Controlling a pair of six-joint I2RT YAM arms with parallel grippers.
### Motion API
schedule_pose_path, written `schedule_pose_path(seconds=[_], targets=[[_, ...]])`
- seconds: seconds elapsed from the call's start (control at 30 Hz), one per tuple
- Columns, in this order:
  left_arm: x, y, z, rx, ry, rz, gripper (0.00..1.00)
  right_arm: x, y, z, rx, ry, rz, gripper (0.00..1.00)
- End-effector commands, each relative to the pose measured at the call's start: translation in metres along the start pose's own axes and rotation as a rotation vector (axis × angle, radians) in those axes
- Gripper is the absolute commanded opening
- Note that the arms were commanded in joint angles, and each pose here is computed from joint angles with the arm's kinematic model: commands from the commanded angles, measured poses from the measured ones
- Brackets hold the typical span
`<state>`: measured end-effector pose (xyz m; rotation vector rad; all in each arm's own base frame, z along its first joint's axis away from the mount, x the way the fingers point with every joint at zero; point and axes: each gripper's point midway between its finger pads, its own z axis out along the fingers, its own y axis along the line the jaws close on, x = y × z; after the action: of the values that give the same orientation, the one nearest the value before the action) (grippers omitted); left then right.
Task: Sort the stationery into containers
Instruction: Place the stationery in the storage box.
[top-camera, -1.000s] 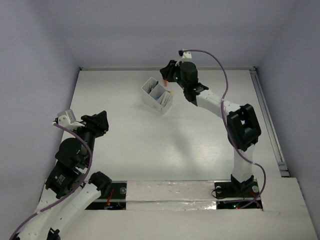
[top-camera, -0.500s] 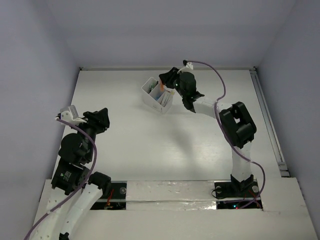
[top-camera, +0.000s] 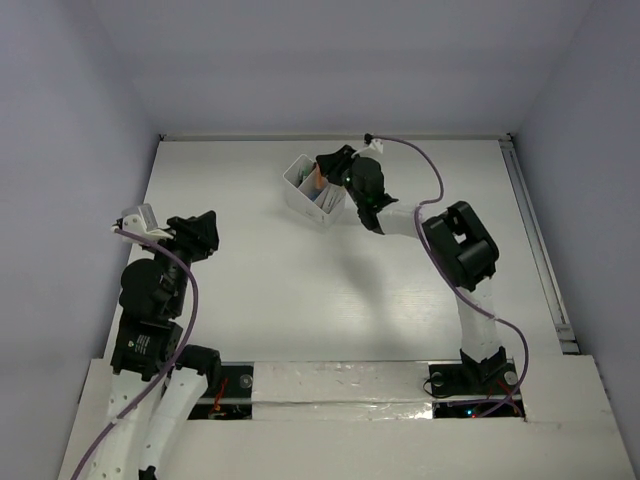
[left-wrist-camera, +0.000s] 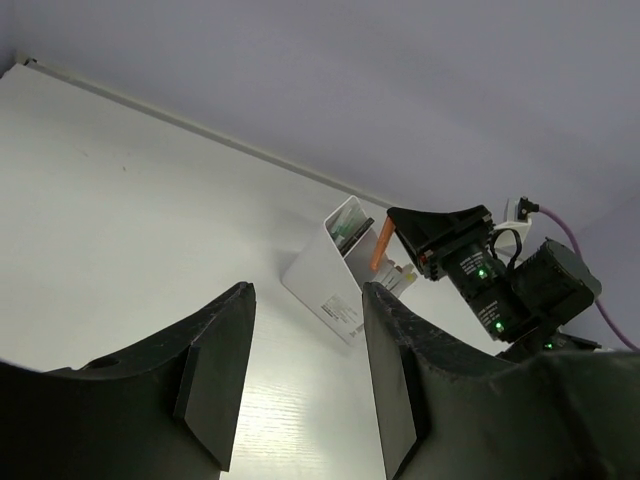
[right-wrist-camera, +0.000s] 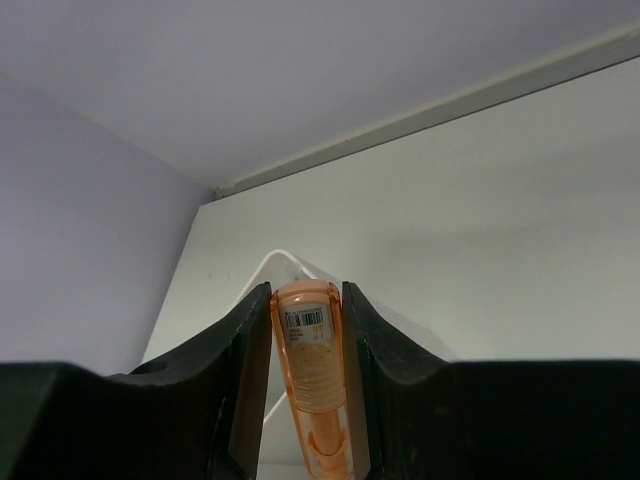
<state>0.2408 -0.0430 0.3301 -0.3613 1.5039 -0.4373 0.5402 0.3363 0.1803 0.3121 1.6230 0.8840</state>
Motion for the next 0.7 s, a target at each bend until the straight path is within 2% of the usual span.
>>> schedule_pose_path(seconds=[0.0, 0.13, 0.27, 0.33, 0.53, 0.57, 0.67], targets=[[-0.007, -0.008, 0.005, 0.05, -0.027, 0.004, 0.44, -0.015, 0.024, 0.0, -0.058, -0.096, 0.033, 0.16], [-0.007, -0.008, 0.006, 0.062, -0.026, 0.004, 0.44, -0.008, 0.022, -0.001, -0.041, -0.082, 0.029, 0.22], [-0.007, -0.008, 0.005, 0.064, -0.029, 0.004, 0.44, 0.002, 0.02, -0.007, -0.04, -0.068, 0.036, 0.38], [-0.007, -0.008, 0.005, 0.064, -0.029, 0.002, 0.44, 0.003, 0.019, -0.008, -0.043, -0.068, 0.038, 0.42], [-0.009, -0.007, 0.005, 0.056, -0.035, 0.004, 0.44, -0.007, 0.025, -0.017, -0.062, -0.089, 0.039, 0.57], [-0.008, -0.006, 0.006, 0.056, -0.031, 0.005, 0.44, -0.009, 0.028, -0.018, -0.069, -0.092, 0.031, 0.61], [-0.007, -0.006, 0.006, 0.054, -0.031, 0.005, 0.44, -0.017, 0.041, -0.026, -0.099, -0.105, 0.028, 0.64]])
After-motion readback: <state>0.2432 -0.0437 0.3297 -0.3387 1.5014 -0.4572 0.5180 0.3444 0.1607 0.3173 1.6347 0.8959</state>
